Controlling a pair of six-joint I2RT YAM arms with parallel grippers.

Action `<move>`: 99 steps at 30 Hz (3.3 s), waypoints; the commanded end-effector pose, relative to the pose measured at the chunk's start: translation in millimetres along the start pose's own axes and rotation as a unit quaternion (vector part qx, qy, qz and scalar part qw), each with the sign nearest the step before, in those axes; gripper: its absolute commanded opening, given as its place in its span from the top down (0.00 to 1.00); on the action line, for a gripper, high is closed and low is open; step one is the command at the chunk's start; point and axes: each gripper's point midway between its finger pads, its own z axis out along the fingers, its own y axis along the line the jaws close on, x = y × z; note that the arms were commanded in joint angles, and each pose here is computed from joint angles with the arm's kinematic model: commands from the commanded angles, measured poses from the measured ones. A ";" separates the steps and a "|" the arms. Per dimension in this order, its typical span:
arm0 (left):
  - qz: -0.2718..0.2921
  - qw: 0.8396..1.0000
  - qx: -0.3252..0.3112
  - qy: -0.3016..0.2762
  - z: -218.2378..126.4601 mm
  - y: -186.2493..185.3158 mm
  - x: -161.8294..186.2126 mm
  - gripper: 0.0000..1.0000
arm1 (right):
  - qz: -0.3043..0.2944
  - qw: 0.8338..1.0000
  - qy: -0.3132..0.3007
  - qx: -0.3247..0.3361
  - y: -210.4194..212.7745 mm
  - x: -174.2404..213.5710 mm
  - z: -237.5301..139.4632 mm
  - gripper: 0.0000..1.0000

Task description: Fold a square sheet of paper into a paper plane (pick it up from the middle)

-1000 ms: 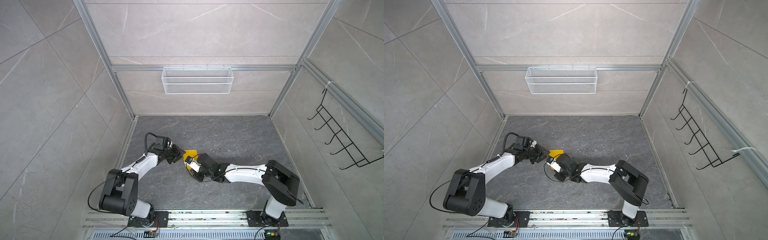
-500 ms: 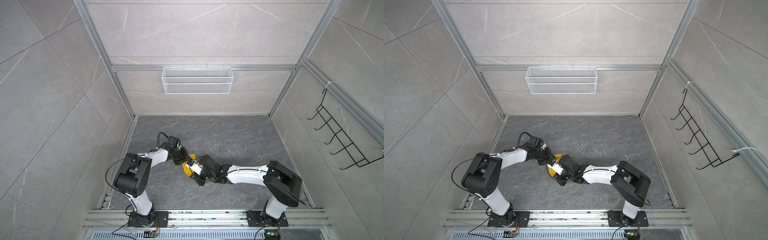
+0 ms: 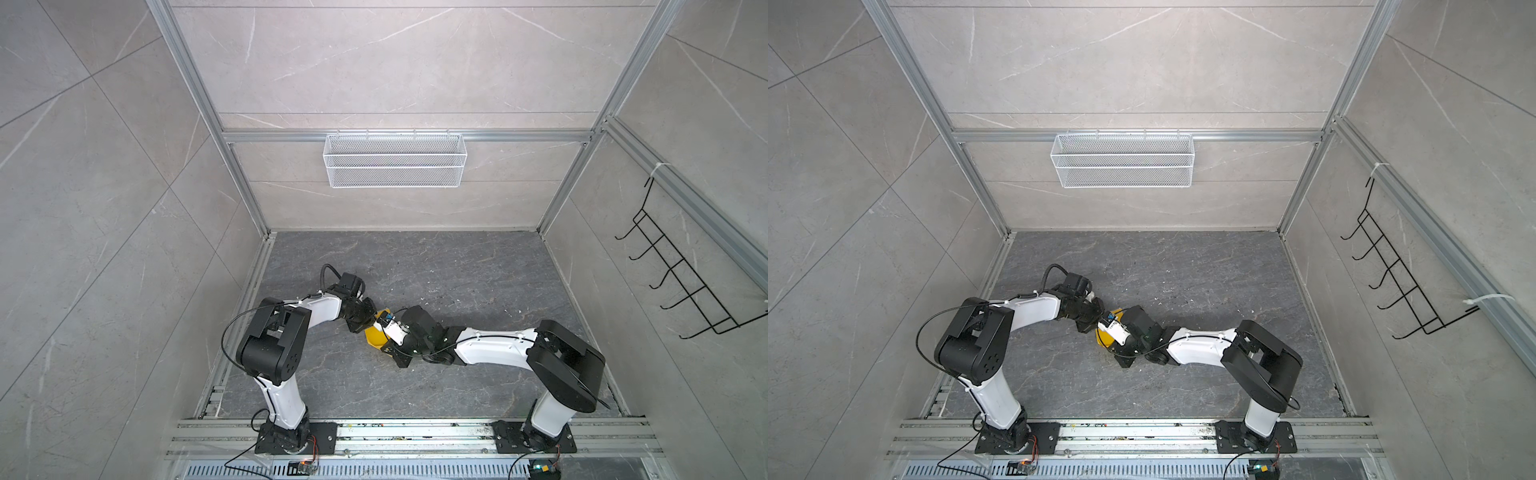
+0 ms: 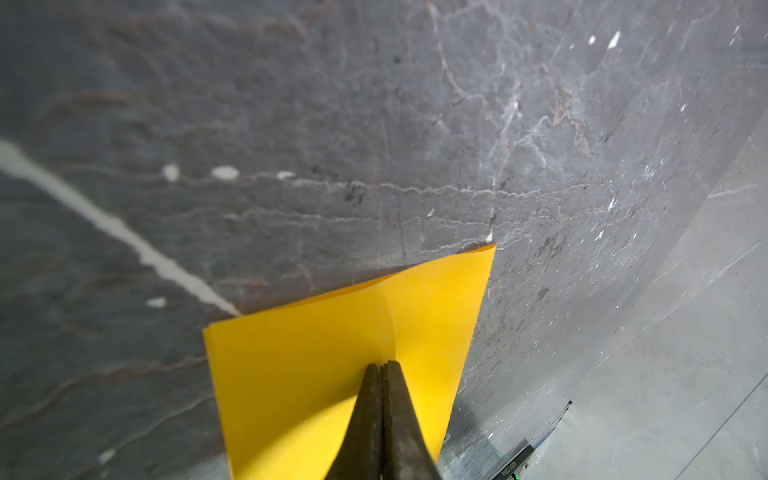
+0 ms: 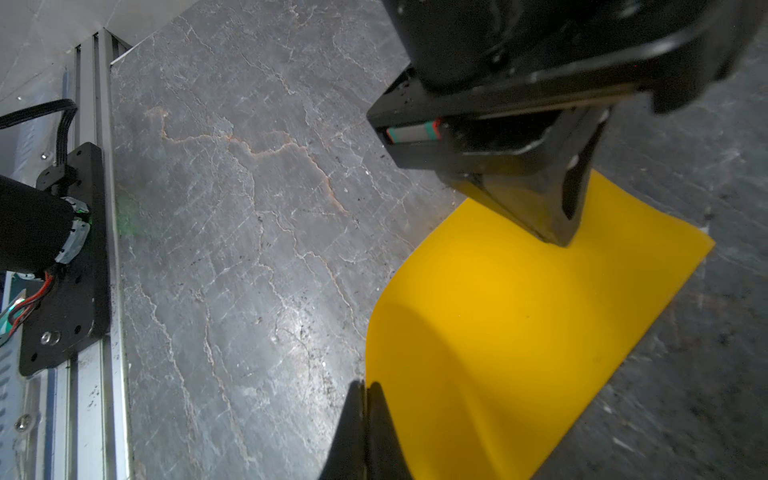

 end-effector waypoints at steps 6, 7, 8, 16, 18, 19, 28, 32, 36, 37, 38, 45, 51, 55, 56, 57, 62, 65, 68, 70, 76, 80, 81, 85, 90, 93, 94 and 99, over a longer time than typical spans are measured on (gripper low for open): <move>0.010 0.998 -0.049 0.029 9.3 25.1 13.1 0.97 | 0.036 0.999 0.015 0.008 -23.7 1.3 11.2 0.97; 0.012 0.998 -0.050 0.030 8.9 25.3 13.4 0.98 | 0.040 0.999 0.017 0.008 -25.8 2.5 12.5 0.97; 0.013 0.998 -0.050 0.031 8.9 26.1 13.9 0.98 | 0.043 0.999 0.019 0.009 -28.4 3.2 13.7 0.97; 0.021 0.998 -0.043 0.034 10.2 23.4 14.2 1.00 | 0.052 0.998 0.026 0.005 -35.3 3.9 19.7 0.96; 0.021 0.998 -0.042 0.035 10.8 23.1 14.4 1.00 | 0.052 0.998 0.028 0.004 -35.8 5.1 21.0 0.96; 0.022 0.998 -0.040 0.035 10.9 22.4 14.2 1.00 | 0.052 0.998 0.029 0.005 -36.9 5.5 21.2 0.96; 0.023 0.998 -0.038 0.037 11.4 21.9 14.5 1.00 | 0.055 0.998 0.037 0.011 -42.1 8.1 25.2 0.96; 0.023 0.998 -0.037 0.037 10.9 21.3 14.6 1.00 | 0.057 0.997 0.042 0.010 -42.2 11.4 27.2 0.96; 0.022 0.998 -0.037 0.035 10.5 21.1 13.9 1.00 | 0.059 0.997 0.045 0.006 -41.4 12.9 28.4 0.95; 0.023 0.998 -0.037 0.036 10.8 21.2 14.2 1.00 | 0.059 0.997 0.046 0.005 -41.3 13.3 29.1 0.95; 0.022 0.998 -0.038 0.035 10.7 21.6 14.2 1.00 | 0.059 0.997 0.046 0.005 -41.3 13.4 29.2 0.95; 0.023 0.998 -0.037 0.035 10.6 20.8 13.8 1.00 | 0.062 0.997 0.051 0.011 -44.0 16.6 31.3 0.95; 0.023 0.998 -0.038 0.035 10.9 21.0 13.7 1.00 | 0.065 0.996 0.056 0.014 -45.6 19.1 33.4 0.95; 0.022 0.998 -0.038 0.036 11.0 21.3 13.7 1.00 | 0.066 0.996 0.058 0.014 -46.1 19.5 34.1 0.95; 0.022 0.998 -0.038 0.035 10.8 21.2 13.5 1.00 | 0.066 0.996 0.059 0.014 -46.0 19.7 34.8 0.95; 0.022 0.998 -0.038 0.036 11.0 21.4 14.3 1.00 | 0.066 0.996 0.060 0.015 -46.6 20.7 35.1 0.95; 0.023 0.998 -0.038 0.035 10.5 20.8 13.8 1.00 | 0.067 0.995 0.066 0.023 -49.3 22.3 36.2 0.95; 0.023 0.998 -0.038 0.036 10.8 21.4 14.0 1.00 | 0.067 0.995 0.068 0.026 -50.5 23.0 36.6 0.95; 0.023 0.998 -0.037 0.036 10.7 20.6 13.9 1.00 | 0.066 0.995 0.069 0.027 -51.4 23.5 36.9 0.95; 0.023 0.998 -0.037 0.036 10.6 20.7 13.7 1.00 | 0.067 0.995 0.070 0.028 -51.7 24.2 37.0 0.95; 0.023 0.998 -0.037 0.035 10.1 20.1 13.3 1.00 | 0.067 0.995 0.074 0.030 -52.4 26.6 37.9 0.95; 0.023 0.998 -0.037 0.036 10.5 20.4 13.6 1.00 | 0.067 0.995 0.073 0.033 -53.5 26.5 36.9 0.95; 0.023 0.998 -0.038 0.036 10.7 20.6 13.8 1.00 | 0.066 0.995 0.072 0.034 -53.7 25.5 36.4 0.95; 0.022 0.998 -0.038 0.036 10.8 20.8 13.6 1.00 | 0.065 0.995 0.067 0.035 -53.6 21.8 34.9 0.95; 0.024 0.998 -0.036 0.035 9.9 19.4 13.3 1.00 | 0.066 0.995 0.071 0.039 -54.9 23.4 35.6 0.95; 0.024 0.999 -0.031 0.031 6.7 15.5 11.7 1.00 | 0.069 0.994 0.078 0.038 -55.3 28.5 37.3 0.95; 0.023 0.999 -0.030 0.029 4.5 13.5 10.8 1.00 | 0.068 0.994 0.079 0.037 -54.9 29.8 38.0 0.95; 0.024 1.000 -0.002 0.004 -14.2 -4.8 -4.3 0.95 | 0.071 0.994 0.081 0.035 -53.9 34.5 36.9 0.95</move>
